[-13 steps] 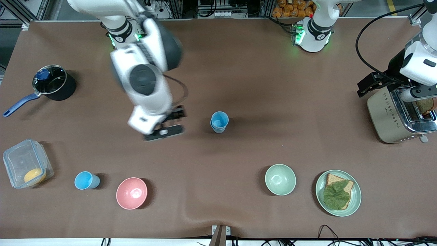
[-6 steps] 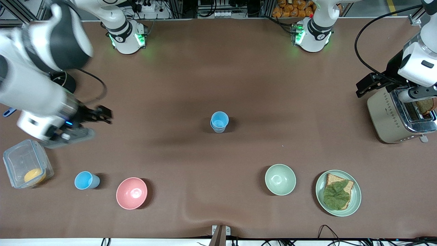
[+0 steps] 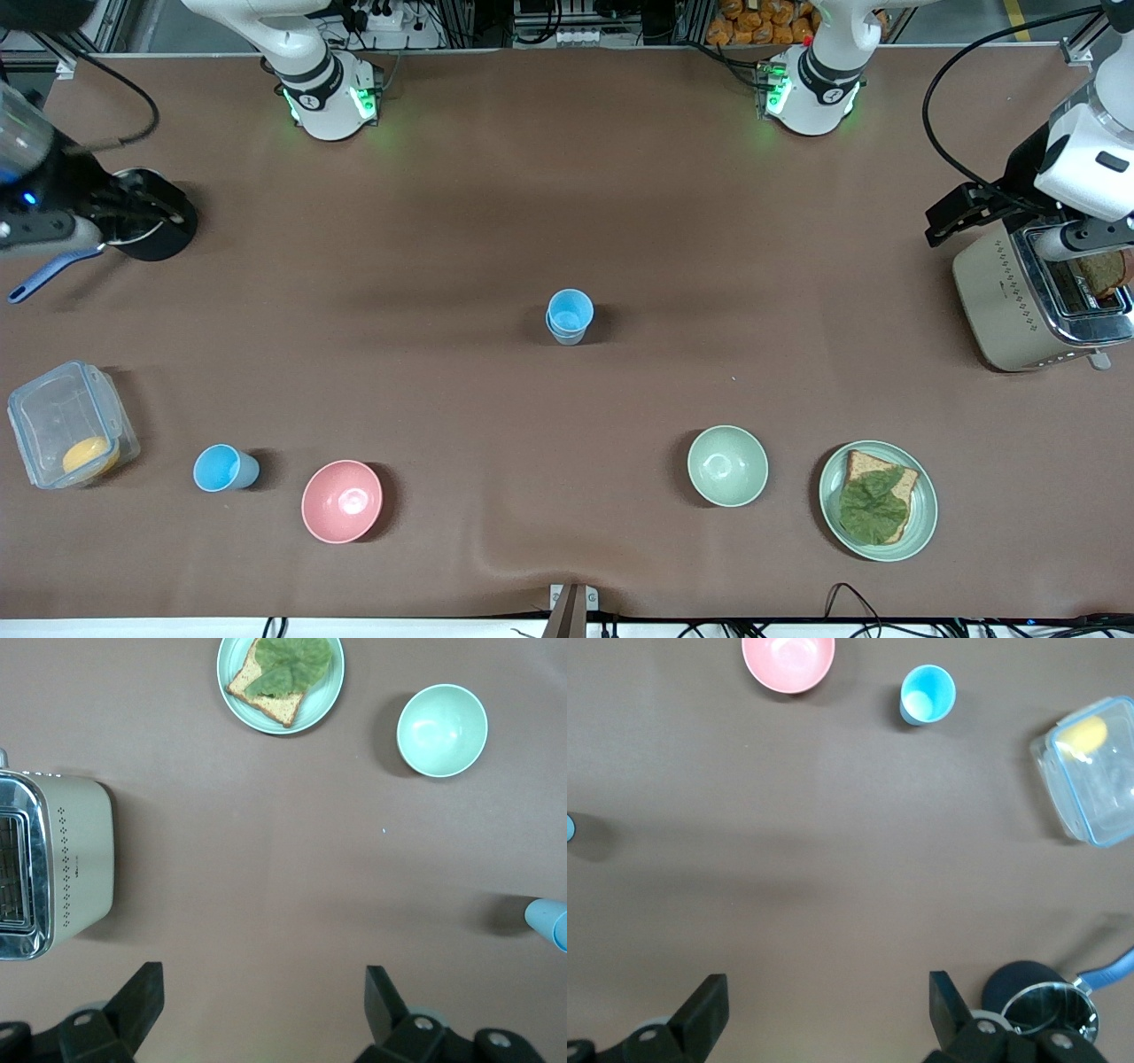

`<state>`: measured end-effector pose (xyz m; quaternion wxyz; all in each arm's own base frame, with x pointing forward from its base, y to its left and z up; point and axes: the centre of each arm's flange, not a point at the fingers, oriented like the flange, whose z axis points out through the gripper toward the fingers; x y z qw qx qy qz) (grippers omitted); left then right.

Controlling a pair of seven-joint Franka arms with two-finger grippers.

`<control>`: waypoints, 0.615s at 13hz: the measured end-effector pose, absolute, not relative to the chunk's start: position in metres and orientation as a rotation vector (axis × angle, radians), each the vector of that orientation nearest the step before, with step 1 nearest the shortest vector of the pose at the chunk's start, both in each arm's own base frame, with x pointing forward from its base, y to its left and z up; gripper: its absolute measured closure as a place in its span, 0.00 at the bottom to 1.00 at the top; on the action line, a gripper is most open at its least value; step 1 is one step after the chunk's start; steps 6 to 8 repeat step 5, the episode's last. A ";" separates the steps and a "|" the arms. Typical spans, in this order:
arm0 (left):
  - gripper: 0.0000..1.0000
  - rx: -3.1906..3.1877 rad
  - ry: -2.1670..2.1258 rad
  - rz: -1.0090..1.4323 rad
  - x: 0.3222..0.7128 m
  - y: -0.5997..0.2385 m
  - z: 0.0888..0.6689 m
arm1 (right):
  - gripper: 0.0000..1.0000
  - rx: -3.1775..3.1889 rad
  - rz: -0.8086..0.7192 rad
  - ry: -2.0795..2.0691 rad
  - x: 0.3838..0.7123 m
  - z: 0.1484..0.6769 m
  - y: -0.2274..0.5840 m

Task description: Stack blue cups with both arms

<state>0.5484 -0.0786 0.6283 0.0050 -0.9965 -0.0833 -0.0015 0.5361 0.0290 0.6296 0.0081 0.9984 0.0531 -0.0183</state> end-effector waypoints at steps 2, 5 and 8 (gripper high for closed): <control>0.00 -3.119 -0.263 0.006 0.548 -0.078 0.628 | 0.00 3.119 -0.063 0.135 0.532 0.632 0.020; 0.00 -3.119 -0.263 0.008 0.547 -0.077 0.629 | 0.00 3.118 -0.061 0.131 0.533 0.632 0.018; 0.00 -3.119 -0.263 0.008 0.547 -0.077 0.629 | 0.00 3.118 -0.061 0.131 0.533 0.632 0.018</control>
